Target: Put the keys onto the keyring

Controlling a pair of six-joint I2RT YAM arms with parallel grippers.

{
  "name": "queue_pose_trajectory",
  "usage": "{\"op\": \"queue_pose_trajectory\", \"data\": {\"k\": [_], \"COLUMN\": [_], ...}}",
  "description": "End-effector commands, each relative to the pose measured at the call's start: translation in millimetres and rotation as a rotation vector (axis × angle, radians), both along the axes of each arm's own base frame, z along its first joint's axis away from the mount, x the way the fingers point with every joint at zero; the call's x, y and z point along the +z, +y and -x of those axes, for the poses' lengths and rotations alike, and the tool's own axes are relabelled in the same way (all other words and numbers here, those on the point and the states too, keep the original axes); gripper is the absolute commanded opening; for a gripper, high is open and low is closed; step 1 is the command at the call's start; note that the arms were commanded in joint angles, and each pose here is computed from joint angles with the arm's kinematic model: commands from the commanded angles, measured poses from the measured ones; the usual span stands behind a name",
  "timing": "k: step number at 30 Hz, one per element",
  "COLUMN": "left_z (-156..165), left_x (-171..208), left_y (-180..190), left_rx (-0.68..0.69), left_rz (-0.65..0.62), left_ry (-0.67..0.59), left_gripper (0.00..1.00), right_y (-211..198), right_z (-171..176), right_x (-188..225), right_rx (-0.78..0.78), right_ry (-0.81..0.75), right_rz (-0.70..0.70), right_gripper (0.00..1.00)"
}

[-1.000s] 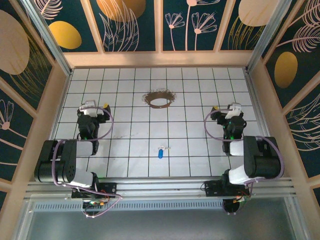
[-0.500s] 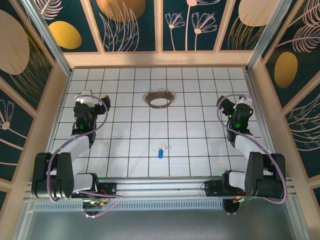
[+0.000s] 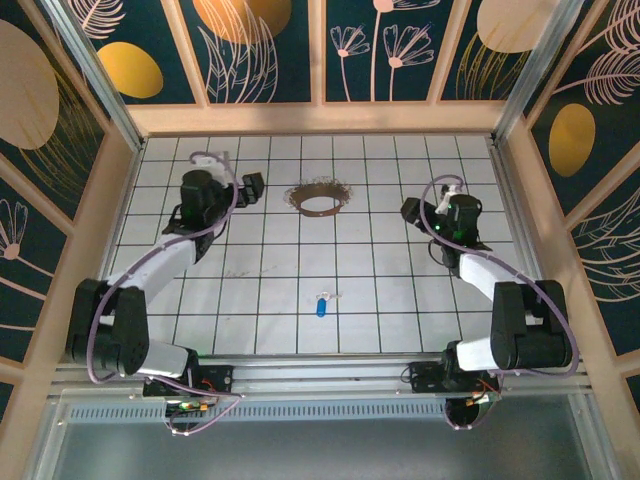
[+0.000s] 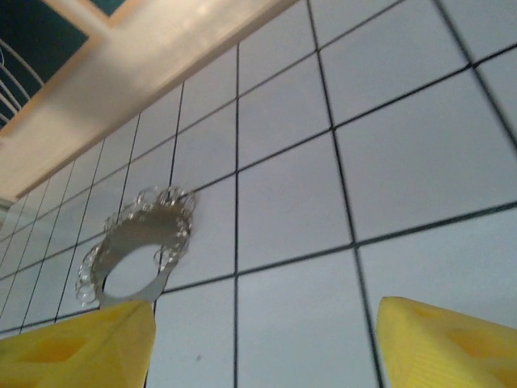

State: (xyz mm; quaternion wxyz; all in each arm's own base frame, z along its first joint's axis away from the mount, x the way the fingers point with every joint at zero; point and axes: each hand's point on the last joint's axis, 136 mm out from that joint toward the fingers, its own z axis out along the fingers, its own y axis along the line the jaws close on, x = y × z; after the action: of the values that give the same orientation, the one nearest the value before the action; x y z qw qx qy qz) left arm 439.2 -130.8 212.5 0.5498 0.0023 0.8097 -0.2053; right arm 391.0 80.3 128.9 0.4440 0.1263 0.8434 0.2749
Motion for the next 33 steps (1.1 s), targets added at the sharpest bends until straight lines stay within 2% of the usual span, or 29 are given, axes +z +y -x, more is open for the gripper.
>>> {"op": "queue_pose_trajectory", "data": {"k": [1, 6, 7, 15, 24, 33], "left_z": [-4.8, -26.0, -30.7, -54.8, -49.0, -40.2], "left_x": [-22.1, -38.1, -50.8, -80.1, -114.5, -145.9], "left_y": [-29.2, -72.6, -79.6, -123.6, -174.5, -191.3], "left_rx": [-0.042, -0.092, -0.102, -0.176, -0.293, -0.341], "left_rz": [-0.051, -0.151, -0.167, -0.118, -0.152, -0.203], "left_ry": [0.108, 0.182, 0.211, 0.312, 0.388, 0.457], "left_gripper": [0.94, 0.93, 0.93, 0.94, 0.95, 0.96], "right_y": [12.5, 36.7, 40.0, 47.2, 39.8, 36.1], "right_z": [-0.8, 9.2, 11.4, 15.2, 13.8, 14.3], "right_x": [-4.3, -11.9, -12.5, -25.8, -34.0, -31.1], "right_rx": [-0.005, 0.076, 0.087, 0.091, 0.038, 0.015], "right_ry": [0.064, 0.095, 0.094, 0.148, 0.182, 0.180], "right_rz": [0.004, -0.062, -0.078, -0.077, -0.061, -0.060], "right_gripper": [0.75, 0.75, 0.75, 0.74, 0.75, 0.75]}}
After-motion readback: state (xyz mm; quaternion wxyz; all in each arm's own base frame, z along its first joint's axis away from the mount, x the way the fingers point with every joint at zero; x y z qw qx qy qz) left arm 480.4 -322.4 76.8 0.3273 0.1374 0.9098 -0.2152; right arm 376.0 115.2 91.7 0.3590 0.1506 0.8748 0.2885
